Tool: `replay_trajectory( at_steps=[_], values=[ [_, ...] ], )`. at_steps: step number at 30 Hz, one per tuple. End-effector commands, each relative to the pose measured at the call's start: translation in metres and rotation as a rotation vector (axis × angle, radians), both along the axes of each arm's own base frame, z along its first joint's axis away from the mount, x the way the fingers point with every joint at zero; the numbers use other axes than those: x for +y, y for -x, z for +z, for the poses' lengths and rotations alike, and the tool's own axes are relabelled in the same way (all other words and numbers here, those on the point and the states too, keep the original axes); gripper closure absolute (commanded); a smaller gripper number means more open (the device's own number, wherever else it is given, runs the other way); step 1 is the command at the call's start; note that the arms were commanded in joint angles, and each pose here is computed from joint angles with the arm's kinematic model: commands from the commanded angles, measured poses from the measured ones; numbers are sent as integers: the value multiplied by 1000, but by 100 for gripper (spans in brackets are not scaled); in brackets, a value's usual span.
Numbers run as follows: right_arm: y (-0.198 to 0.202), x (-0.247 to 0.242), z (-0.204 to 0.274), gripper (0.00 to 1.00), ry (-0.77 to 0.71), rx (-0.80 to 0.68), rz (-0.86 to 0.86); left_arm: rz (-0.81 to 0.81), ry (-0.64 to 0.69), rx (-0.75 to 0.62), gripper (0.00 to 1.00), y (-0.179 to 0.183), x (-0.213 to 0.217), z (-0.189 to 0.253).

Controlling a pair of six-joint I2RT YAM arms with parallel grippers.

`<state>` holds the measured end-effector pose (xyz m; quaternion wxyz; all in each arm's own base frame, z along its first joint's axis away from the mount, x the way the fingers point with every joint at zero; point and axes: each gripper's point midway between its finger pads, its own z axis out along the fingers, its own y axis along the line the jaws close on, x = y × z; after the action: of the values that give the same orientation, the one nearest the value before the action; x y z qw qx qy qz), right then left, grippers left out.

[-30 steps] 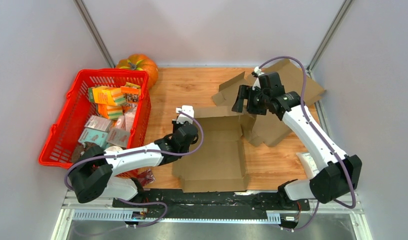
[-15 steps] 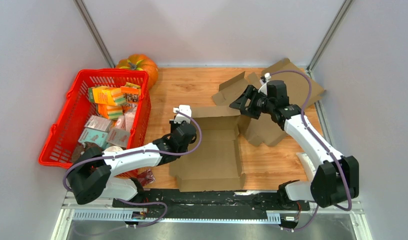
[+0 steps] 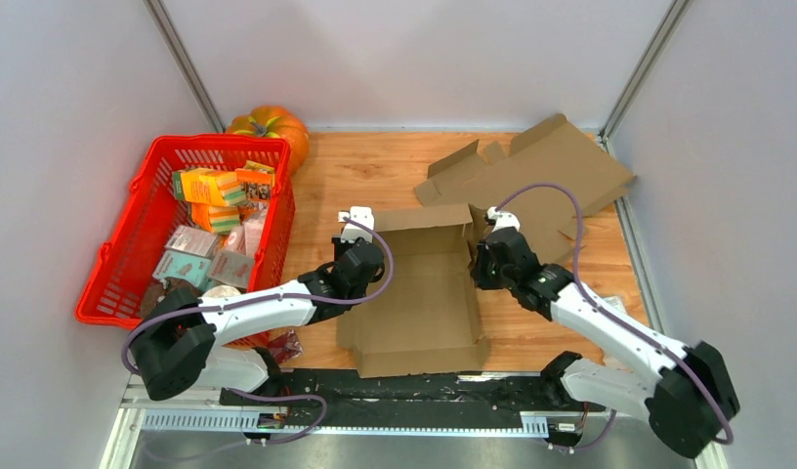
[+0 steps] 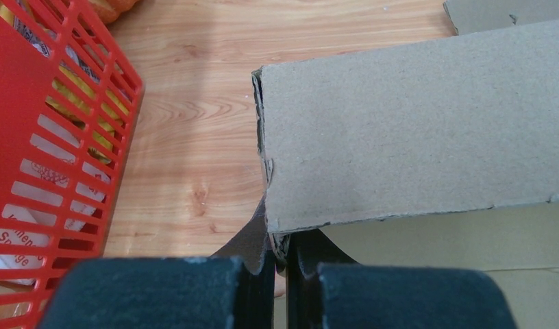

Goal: Fold the paper box

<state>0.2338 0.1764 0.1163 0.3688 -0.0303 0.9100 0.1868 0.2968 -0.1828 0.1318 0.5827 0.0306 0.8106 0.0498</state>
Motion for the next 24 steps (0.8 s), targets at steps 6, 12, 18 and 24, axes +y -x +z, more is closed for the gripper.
replay_trajectory(
  at_steps=[6, 12, 18, 24],
  values=[
    [-79, -6, 4, 100, 166, -224, -151, -27, -27, 34, 100, 9, 5, -5],
    [-99, -8, -12, 100, 211, -289, -218, -35, -19, 36, 100, 9, 2, -6],
    [-85, 38, -20, 100, 101, -299, -63, -44, -13, 35, 100, 8, -2, -3],
    [-72, 31, -74, 100, 140, -196, -59, -42, -1, 38, 100, 8, -2, -4]
  ],
)
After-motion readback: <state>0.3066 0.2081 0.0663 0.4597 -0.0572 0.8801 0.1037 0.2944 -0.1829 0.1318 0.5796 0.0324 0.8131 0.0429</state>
